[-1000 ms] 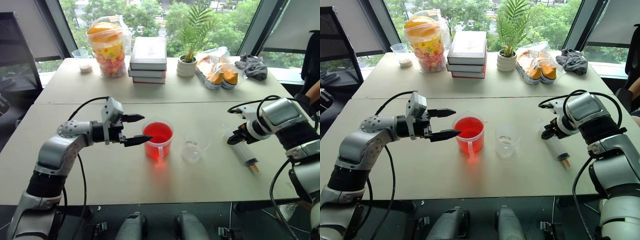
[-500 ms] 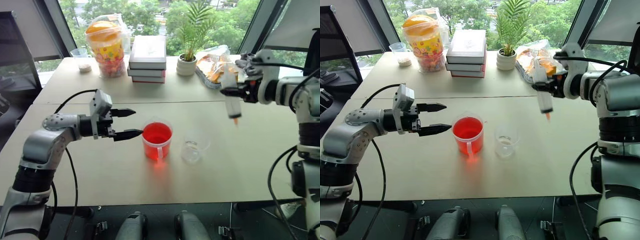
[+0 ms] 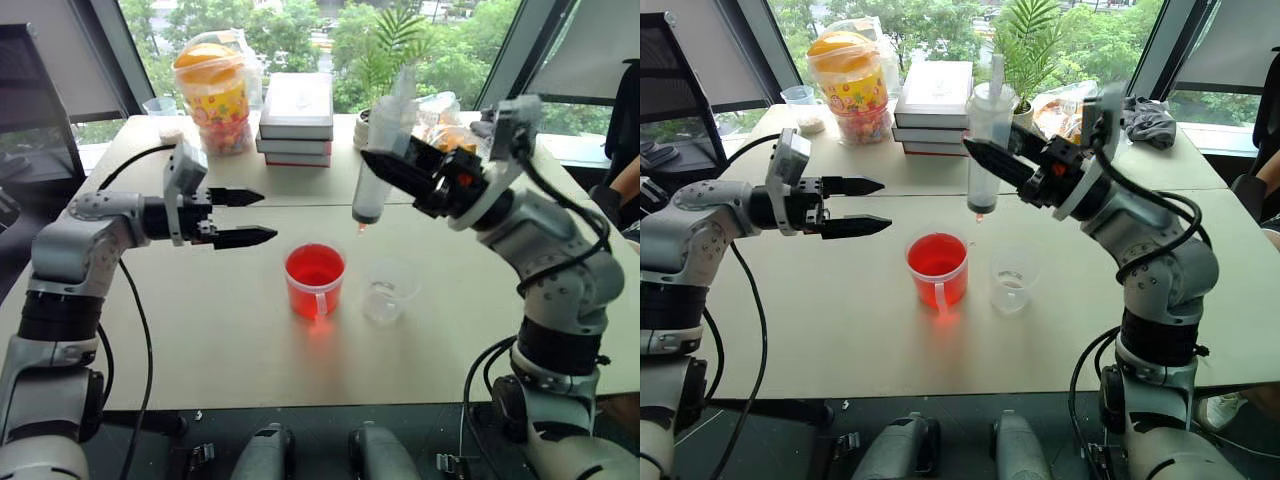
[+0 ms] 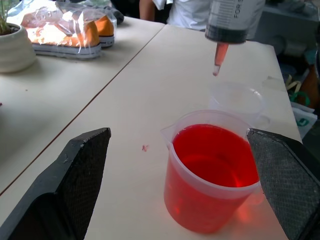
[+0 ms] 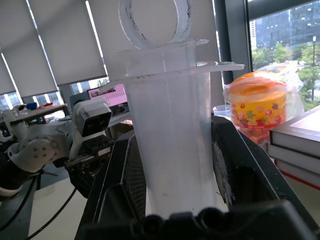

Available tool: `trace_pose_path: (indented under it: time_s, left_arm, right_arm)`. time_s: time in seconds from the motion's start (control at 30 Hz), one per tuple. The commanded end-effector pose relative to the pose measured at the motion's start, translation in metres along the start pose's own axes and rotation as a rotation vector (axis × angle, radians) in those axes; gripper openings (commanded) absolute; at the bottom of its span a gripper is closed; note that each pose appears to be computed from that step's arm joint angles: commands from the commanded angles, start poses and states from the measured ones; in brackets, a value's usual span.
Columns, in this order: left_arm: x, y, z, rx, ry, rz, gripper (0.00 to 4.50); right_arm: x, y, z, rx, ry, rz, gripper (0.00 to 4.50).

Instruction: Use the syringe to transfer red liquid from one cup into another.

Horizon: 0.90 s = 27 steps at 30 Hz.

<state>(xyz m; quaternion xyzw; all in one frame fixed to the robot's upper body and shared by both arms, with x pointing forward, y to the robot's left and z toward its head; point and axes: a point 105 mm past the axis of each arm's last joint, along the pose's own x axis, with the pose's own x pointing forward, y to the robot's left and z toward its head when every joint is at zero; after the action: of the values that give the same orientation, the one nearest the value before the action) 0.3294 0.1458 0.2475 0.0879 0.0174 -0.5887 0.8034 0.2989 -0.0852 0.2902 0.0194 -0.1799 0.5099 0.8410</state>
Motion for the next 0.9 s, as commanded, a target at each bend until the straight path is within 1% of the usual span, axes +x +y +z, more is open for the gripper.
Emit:
trace_pose_path:
  time_s: [0.03, 0.17, 0.37, 0.47, 0.67, 0.77, 0.9]
  left_arm:
    - [0.002, -0.002, 0.015, 0.048, -0.013, -0.027, 4.5]
    - [0.005, -0.004, 0.024, 0.067, -0.021, -0.056, 4.5]
    - [0.008, -0.01, 0.031, 0.092, -0.022, -0.104, 4.5]
    - [0.011, -0.019, 0.04, 0.084, -0.044, -0.163, 4.5]
    - [0.017, -0.033, 0.054, 0.078, -0.075, -0.248, 4.5]
    - [0.022, -0.04, 0.055, 0.092, -0.062, -0.294, 4.5]
    - [0.028, -0.046, 0.062, 0.091, -0.084, -0.351, 4.5]
  right_arm:
    - [0.009, 0.017, -0.002, -0.064, -0.044, 0.059, 1.47]
    - [0.016, 0.02, -0.017, -0.054, -0.051, 0.064, 1.47]
    - [0.021, 0.024, -0.045, -0.073, -0.003, 0.086, 1.47]
    - [0.019, 0.022, -0.059, -0.059, 0.023, 0.084, 1.47]
    - [0.017, 0.02, -0.067, -0.053, 0.037, 0.083, 1.47]
    - [0.016, 0.019, -0.068, -0.049, 0.04, 0.082, 1.47]
    - [0.016, 0.019, -0.07, -0.046, 0.051, 0.085, 1.47]
